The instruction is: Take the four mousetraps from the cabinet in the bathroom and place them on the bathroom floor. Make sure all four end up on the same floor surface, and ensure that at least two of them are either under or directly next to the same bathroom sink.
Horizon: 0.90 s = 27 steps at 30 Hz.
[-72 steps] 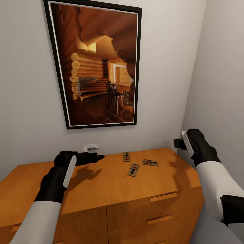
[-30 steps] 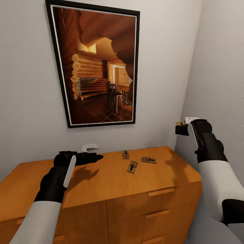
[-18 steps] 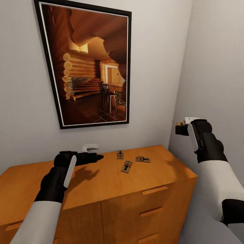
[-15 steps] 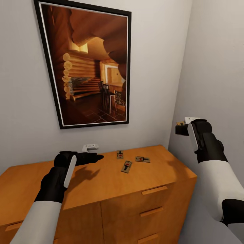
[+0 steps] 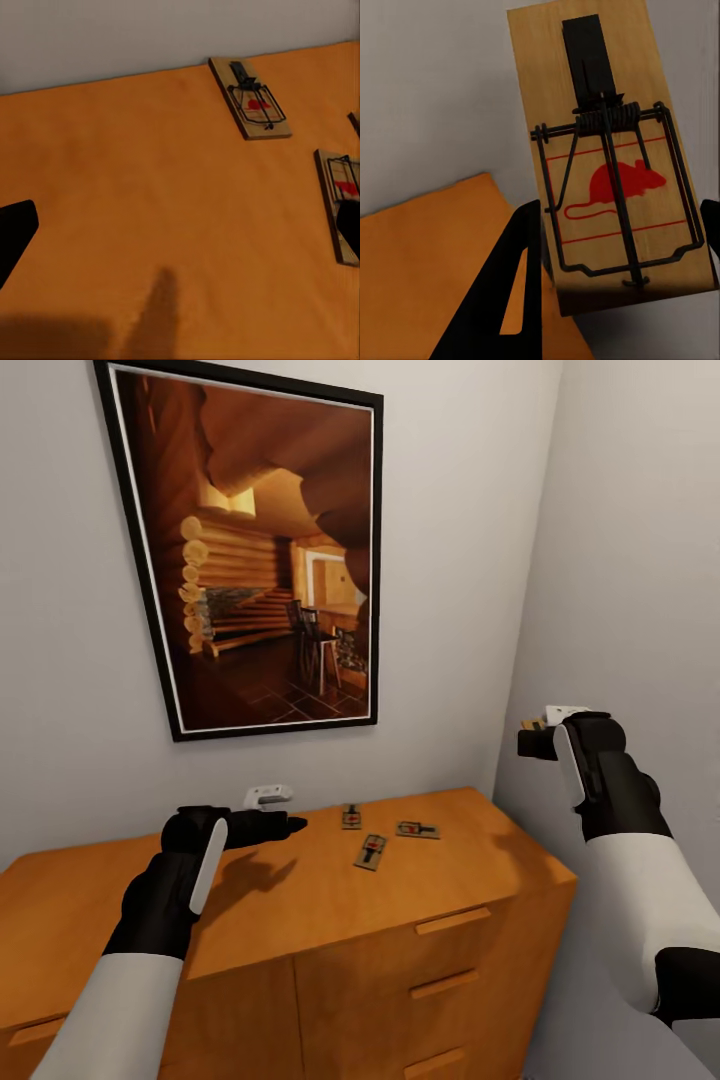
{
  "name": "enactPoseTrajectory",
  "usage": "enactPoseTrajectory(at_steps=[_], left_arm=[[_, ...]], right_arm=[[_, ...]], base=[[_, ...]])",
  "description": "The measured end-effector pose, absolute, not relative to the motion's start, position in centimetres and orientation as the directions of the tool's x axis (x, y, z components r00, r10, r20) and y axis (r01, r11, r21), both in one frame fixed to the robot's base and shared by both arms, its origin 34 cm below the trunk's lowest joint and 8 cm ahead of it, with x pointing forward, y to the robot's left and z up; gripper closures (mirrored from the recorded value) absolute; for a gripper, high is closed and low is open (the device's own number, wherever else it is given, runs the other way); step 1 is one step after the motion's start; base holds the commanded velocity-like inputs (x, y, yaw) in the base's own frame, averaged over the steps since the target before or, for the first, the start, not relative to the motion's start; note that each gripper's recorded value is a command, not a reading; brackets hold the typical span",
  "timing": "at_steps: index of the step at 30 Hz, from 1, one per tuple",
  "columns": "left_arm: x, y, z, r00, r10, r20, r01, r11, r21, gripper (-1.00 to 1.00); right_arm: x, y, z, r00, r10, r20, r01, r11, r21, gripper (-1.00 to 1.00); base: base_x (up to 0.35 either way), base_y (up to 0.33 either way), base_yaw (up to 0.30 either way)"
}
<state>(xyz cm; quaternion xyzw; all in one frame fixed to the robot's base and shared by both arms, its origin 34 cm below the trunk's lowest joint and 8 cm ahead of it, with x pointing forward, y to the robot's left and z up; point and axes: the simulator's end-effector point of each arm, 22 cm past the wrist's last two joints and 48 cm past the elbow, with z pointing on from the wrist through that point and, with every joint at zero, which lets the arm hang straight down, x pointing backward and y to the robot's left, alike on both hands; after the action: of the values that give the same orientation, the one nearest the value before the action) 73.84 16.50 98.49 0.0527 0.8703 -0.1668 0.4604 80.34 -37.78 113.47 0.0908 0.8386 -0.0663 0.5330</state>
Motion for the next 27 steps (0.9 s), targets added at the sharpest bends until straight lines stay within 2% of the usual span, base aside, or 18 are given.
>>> enactPoseTrajectory(at_steps=[7,20,27], left_arm=[[73.82,16.36,98.45,-0.571,-0.057,-0.819,0.248,0.939,-0.239,-1.0],[73.74,15.98,98.42,-0.571,-0.047,-0.819,0.257,0.938,-0.233,-1.0],[73.74,15.96,98.42,-0.571,-0.047,-0.819,0.258,0.938,-0.233,-1.0]], right_arm=[[80.34,-37.81,113.46,-0.416,0.082,-0.906,0.223,0.975,-0.015,1.0],[80.36,-37.74,113.44,-0.416,0.082,-0.906,0.222,0.975,-0.014,1.0],[80.36,-37.74,113.42,-0.416,0.082,-0.905,0.222,0.975,-0.014,1.0]], base=[[0.0,0.0,-0.121],[0.0,0.0,-0.018],[0.0,0.0,-0.169]])
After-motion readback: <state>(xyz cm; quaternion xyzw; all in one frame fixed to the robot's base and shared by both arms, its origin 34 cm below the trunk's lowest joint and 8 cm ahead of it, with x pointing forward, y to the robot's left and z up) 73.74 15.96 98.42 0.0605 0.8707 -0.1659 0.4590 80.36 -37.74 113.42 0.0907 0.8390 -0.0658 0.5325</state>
